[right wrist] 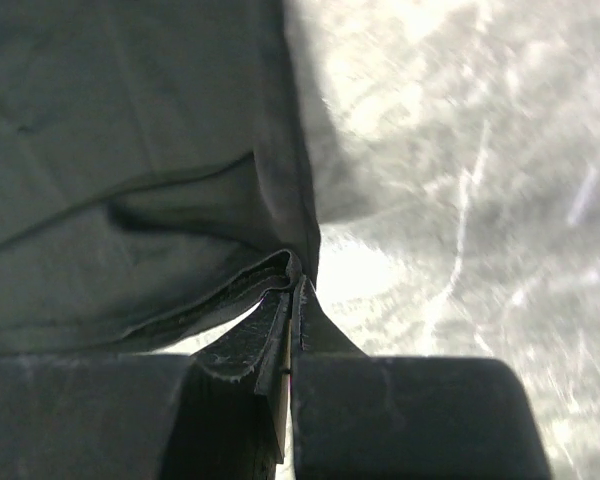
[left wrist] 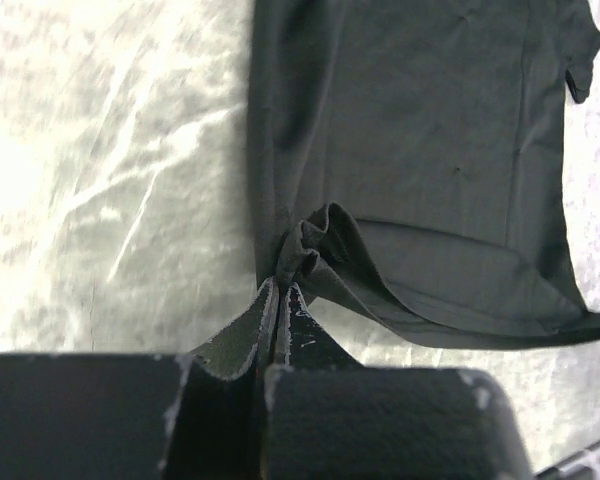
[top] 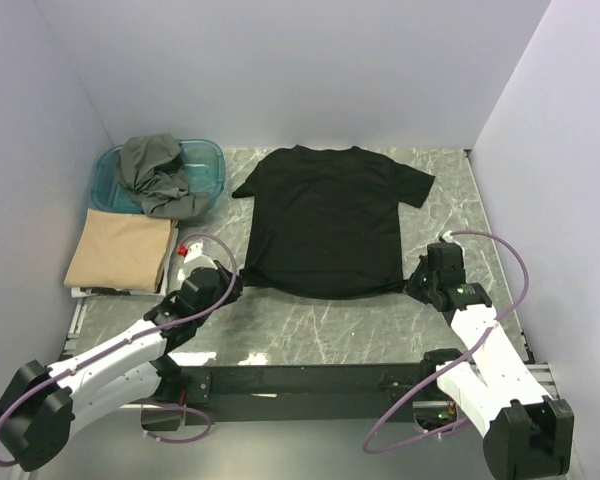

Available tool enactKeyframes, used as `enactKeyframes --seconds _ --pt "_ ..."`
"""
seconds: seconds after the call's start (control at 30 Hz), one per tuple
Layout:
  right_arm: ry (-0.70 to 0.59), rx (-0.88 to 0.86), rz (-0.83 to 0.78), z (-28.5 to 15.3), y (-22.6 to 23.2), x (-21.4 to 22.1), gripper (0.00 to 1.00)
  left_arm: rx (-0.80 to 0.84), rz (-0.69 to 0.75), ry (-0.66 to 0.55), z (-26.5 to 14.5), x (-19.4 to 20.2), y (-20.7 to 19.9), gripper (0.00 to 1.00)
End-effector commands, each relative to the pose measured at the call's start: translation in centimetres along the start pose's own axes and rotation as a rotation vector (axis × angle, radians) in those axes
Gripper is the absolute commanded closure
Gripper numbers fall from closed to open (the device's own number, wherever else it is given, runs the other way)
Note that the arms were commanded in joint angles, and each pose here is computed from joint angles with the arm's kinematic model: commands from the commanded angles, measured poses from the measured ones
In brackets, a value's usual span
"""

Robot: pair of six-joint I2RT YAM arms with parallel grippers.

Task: Fold and stack the t-shirts
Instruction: Flatten the tshirt out

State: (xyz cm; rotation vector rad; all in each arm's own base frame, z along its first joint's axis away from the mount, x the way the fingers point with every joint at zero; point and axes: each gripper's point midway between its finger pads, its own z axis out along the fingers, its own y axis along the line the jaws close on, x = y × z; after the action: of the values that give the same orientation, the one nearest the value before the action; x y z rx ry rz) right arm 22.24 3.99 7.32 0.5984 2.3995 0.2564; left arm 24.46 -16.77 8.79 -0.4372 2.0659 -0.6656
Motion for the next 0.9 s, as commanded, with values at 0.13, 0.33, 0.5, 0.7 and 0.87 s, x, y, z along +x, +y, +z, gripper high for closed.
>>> enactKeyframes --seconds 0.13,0.33,0.5,0.7,0.87 --pt "0.001 0.115 0.101 -1.8 -1.5 -0.2 0.98 -0.13 -0.126 0.089 -1.8 2.0 2.2 0.99" --pt "0.029 0.174 0.15 -3.1 -2.2 0.4 0.92 -0.21 -0.17 0.164 -2.9 3.9 3.7 0.99" --pt "0.105 0.177 0.185 -4.8 -2.9 3.0 0.8 -0.25 -0.183 0.269 -4.2 5.9 4.2 0.7" --pt "0.075 0.107 0.22 -6.4 -2.5 3.8 0.43 -0.264 -0.205 0.287 -6.5 5.4 3.5 0.43" --pt "-0.053 0.069 0.124 -8.5 -1.5 -0.2 0.27 -0.204 -0.183 0.238 -7.2 3.0 1.3 0.11"
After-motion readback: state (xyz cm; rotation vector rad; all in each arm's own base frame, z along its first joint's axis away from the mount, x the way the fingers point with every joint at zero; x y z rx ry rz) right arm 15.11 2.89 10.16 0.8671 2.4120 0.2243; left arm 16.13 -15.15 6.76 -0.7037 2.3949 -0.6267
